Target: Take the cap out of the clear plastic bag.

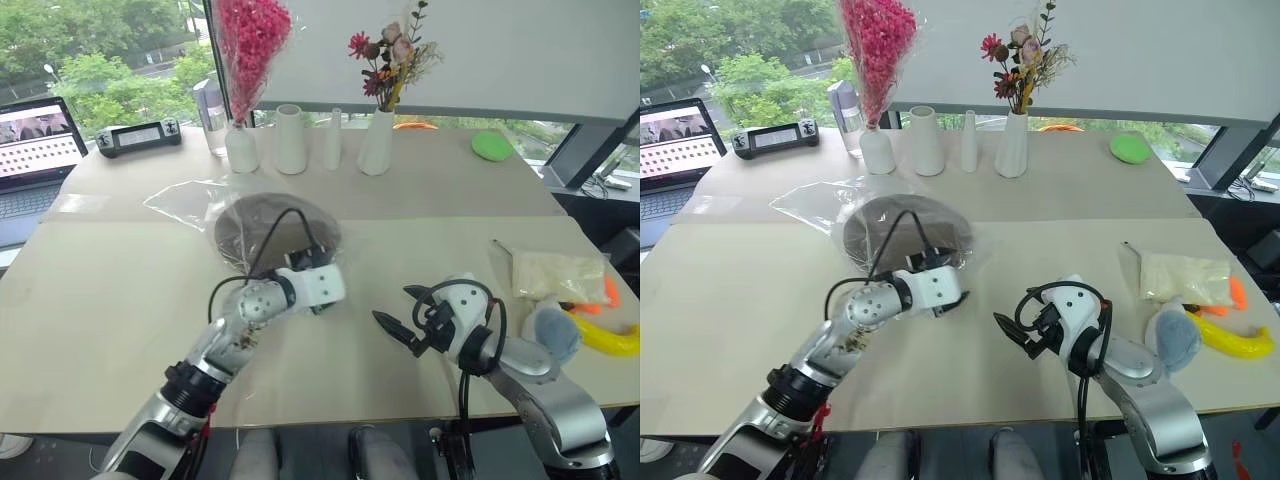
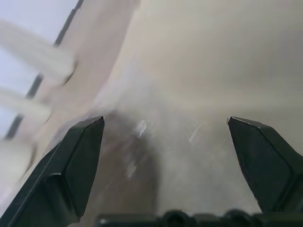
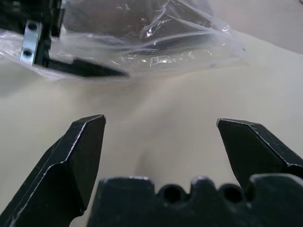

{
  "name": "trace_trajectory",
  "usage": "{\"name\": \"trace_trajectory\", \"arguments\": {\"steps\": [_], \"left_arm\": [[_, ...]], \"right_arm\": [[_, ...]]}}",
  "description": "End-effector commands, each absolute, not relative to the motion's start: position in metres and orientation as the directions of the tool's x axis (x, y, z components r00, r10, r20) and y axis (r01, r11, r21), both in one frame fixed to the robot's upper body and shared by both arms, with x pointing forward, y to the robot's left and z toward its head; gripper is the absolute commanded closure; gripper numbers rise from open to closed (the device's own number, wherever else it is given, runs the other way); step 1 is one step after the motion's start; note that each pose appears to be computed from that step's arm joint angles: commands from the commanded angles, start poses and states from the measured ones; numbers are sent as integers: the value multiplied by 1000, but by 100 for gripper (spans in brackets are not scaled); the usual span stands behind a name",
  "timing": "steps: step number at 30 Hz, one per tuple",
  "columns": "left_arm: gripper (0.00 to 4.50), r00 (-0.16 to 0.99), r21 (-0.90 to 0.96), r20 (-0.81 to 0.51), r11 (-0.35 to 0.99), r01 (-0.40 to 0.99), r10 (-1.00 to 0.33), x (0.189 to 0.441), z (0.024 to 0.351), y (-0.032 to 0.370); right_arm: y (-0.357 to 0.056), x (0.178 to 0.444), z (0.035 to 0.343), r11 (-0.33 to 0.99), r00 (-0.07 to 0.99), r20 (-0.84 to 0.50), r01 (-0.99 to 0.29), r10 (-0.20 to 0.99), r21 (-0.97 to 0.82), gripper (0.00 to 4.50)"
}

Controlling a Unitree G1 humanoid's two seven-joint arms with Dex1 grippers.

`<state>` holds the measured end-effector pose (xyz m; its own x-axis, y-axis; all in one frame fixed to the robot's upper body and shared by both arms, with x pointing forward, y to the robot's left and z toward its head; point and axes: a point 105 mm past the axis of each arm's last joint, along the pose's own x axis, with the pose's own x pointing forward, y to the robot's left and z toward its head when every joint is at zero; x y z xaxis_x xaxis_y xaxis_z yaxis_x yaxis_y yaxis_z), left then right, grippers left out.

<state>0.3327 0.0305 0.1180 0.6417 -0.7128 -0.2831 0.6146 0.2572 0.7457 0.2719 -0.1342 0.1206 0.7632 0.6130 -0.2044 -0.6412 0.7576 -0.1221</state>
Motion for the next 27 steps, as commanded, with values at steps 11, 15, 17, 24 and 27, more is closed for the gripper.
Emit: {"name": "trace_trajectory", "arguments": {"steps": [11,15,17,24,27], "left_arm": [[5,677,800,-287,219,558,-678,333,119,29],[5,680,796,-278,234,559,-678,334,115,21],[5,682,796,-276,237,557,-677,334,113,18],[5,762,829,-236,284,481,-603,352,111,22],[5,790,842,-225,293,452,-570,358,109,26]], "right_arm": [[-133,261,131,757,767,-191,-639,613,-137,0],[-131,261,132,754,763,-192,-643,617,-134,0],[-131,261,133,754,764,-193,-643,616,-136,0],[-137,258,134,756,767,-210,-638,607,-144,0],[-137,257,135,756,766,-212,-639,607,-144,0]]}}
